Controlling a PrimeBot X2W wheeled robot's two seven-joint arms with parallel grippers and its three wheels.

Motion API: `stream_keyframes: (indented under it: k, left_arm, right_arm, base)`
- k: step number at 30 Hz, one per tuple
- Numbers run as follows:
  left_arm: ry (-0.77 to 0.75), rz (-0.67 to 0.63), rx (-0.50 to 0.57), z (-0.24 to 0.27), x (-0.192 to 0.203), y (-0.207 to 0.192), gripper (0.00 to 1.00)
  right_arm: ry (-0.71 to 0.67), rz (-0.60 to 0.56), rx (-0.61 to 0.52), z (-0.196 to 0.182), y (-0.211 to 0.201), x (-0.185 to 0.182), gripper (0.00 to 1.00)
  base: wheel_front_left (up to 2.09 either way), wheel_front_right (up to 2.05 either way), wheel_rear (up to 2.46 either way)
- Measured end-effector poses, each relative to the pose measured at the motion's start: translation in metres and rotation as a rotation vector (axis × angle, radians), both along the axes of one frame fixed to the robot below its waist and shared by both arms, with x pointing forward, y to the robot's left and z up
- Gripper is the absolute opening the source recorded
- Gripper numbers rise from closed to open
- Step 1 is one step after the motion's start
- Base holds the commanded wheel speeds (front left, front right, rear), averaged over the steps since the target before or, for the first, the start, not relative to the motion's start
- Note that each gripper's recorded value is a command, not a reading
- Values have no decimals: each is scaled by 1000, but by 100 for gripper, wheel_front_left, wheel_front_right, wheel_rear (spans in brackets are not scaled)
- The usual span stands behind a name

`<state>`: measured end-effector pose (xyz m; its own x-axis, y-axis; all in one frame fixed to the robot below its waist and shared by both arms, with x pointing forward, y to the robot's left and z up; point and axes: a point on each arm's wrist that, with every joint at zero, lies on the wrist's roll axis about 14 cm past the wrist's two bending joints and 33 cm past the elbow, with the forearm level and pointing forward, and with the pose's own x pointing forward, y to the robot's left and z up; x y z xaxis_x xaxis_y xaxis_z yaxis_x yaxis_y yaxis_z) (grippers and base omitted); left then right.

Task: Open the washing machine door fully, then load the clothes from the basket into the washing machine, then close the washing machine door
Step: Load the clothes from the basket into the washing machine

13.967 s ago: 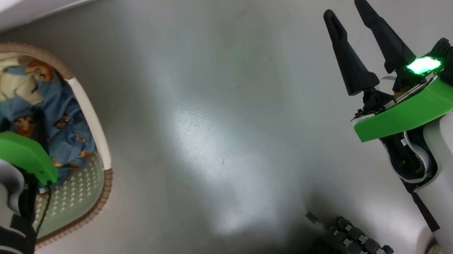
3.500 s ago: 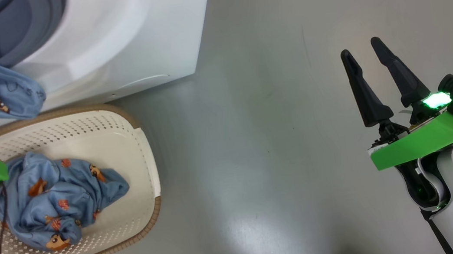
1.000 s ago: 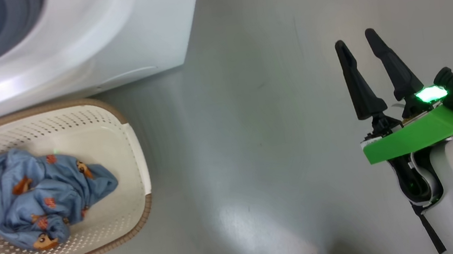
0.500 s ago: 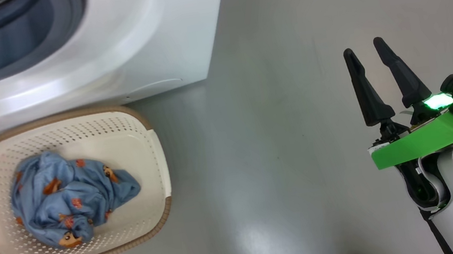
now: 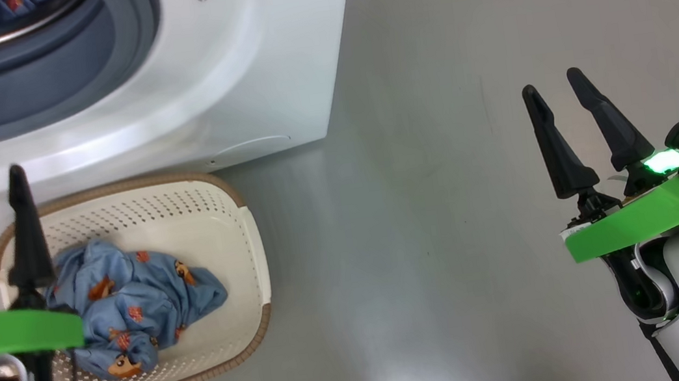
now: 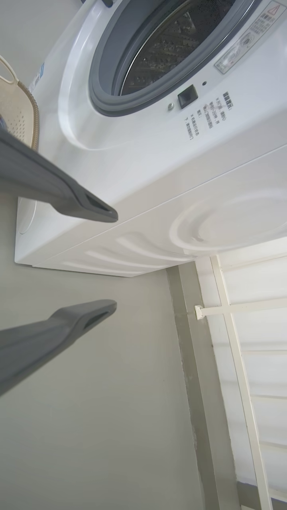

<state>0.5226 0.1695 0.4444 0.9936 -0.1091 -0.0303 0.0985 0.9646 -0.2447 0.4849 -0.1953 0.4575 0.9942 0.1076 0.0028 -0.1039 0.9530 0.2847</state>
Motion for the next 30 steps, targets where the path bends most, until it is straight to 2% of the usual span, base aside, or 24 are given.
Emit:
stream_keyframes:
  k: [12, 30]
  left_arm:
    - [18, 33, -24, 3, -30, 4, 100]
    - [-54, 71, -34, 40, -70, 15, 100]
  right_arm:
    - [-32, 10, -2, 19, 3, -10, 100]
    - [-91, 21, -2, 52, 5, -38, 100]
  base:
    - [0, 0, 0]
    - [0, 0, 0]
